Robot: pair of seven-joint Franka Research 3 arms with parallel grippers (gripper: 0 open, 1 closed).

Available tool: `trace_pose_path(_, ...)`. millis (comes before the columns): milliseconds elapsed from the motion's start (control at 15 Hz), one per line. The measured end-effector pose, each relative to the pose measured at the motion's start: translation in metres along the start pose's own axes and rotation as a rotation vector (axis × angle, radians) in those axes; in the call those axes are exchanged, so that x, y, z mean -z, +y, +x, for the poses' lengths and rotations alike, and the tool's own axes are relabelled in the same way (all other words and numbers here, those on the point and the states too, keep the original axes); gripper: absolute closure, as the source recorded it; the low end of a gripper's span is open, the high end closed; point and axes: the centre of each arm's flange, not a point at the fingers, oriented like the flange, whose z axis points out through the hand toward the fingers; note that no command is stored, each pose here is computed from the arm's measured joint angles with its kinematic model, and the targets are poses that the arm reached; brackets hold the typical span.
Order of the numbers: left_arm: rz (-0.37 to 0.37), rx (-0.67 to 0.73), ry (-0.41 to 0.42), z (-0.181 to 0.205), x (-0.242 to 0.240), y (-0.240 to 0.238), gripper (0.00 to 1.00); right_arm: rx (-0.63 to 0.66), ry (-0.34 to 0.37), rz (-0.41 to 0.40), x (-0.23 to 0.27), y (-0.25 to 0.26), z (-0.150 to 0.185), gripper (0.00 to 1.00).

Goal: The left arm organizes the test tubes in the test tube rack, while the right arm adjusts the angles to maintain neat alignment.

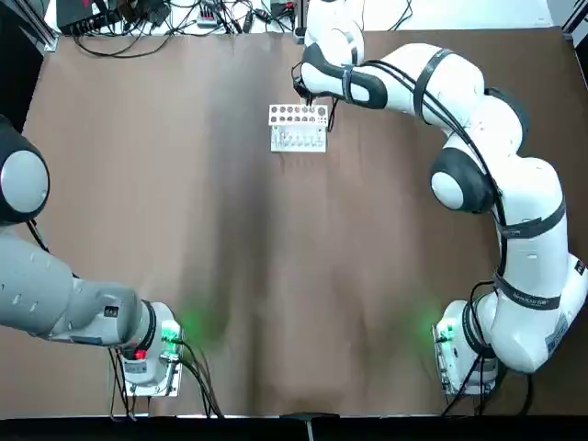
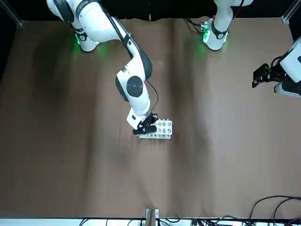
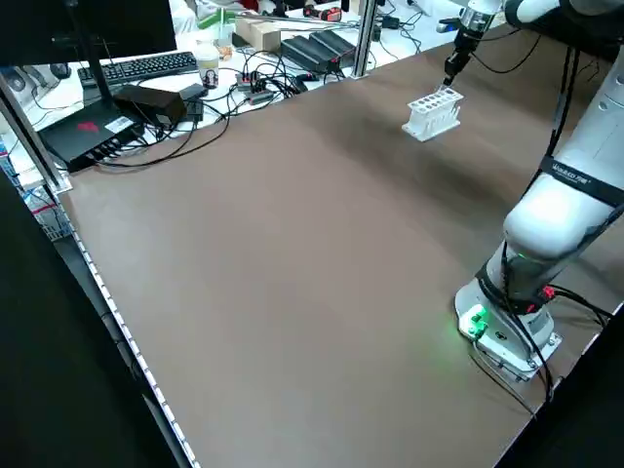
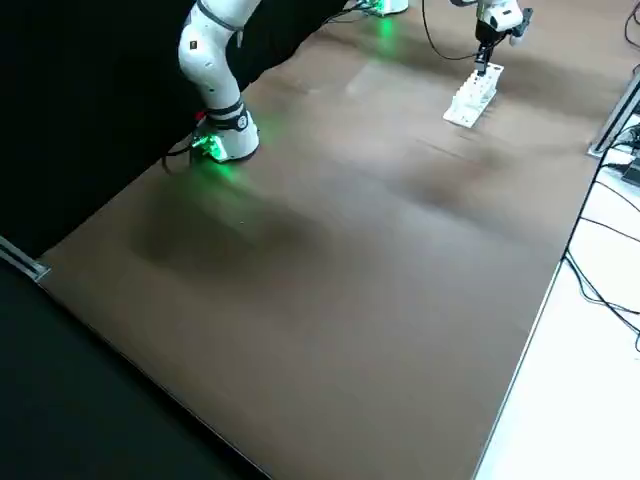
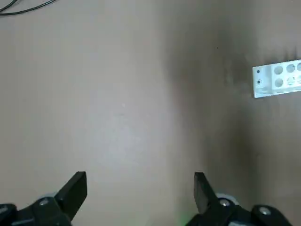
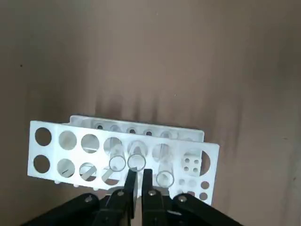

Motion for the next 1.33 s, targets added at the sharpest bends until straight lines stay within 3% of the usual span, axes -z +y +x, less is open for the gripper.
trace_pose_path(1333,-0.001,-0.03,-0.023,0.008,-0.013,0.017,0.0,0.01,0.011,0.017,0.003,-0.01,-0.004,0.88)
